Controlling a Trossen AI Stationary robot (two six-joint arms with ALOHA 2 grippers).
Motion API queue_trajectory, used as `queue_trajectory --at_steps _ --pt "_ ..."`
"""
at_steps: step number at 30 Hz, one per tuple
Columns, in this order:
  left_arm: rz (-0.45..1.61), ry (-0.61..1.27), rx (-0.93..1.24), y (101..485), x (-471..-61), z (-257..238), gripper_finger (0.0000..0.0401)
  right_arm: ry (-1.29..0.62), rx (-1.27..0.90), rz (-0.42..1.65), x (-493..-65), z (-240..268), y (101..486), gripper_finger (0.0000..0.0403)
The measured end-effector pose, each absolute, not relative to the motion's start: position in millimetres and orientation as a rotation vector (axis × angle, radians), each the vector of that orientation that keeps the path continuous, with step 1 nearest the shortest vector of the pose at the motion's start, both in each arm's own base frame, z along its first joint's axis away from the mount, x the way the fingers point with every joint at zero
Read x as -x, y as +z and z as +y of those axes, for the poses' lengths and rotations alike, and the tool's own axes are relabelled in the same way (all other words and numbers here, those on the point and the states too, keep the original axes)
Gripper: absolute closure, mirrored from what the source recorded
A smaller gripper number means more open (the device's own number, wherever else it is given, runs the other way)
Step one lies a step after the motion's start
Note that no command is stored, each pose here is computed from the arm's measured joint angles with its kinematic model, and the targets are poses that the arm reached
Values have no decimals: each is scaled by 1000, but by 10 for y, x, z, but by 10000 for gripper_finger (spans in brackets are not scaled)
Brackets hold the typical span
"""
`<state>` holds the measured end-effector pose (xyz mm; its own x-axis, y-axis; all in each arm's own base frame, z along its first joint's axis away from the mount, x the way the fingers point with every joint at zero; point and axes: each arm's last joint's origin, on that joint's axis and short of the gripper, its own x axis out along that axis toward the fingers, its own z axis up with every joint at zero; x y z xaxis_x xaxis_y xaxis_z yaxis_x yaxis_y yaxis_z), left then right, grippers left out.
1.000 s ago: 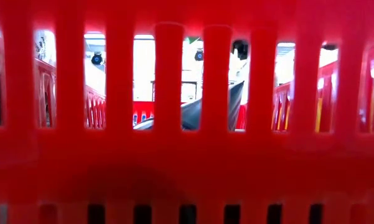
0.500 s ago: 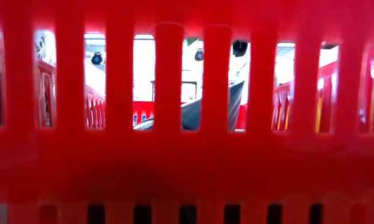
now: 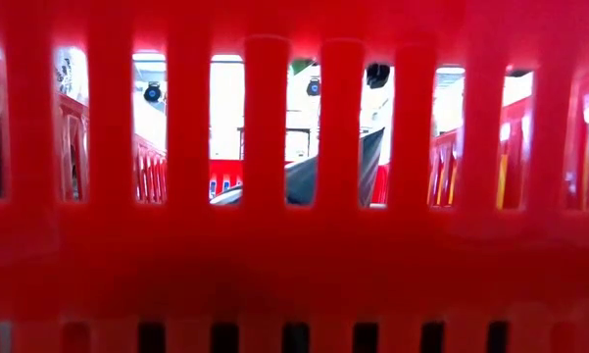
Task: Pick & Place Travel size toiletries
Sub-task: Put the green shampoo into the green bin
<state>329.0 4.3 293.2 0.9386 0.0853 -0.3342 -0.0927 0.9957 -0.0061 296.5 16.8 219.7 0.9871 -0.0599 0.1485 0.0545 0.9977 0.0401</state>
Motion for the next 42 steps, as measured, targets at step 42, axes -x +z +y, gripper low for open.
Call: queue_trajectory --at_steps 42 --pt "348 96 -13 2926 -3287 50 187 -98 -47 -132 -2966 159 2180 240"
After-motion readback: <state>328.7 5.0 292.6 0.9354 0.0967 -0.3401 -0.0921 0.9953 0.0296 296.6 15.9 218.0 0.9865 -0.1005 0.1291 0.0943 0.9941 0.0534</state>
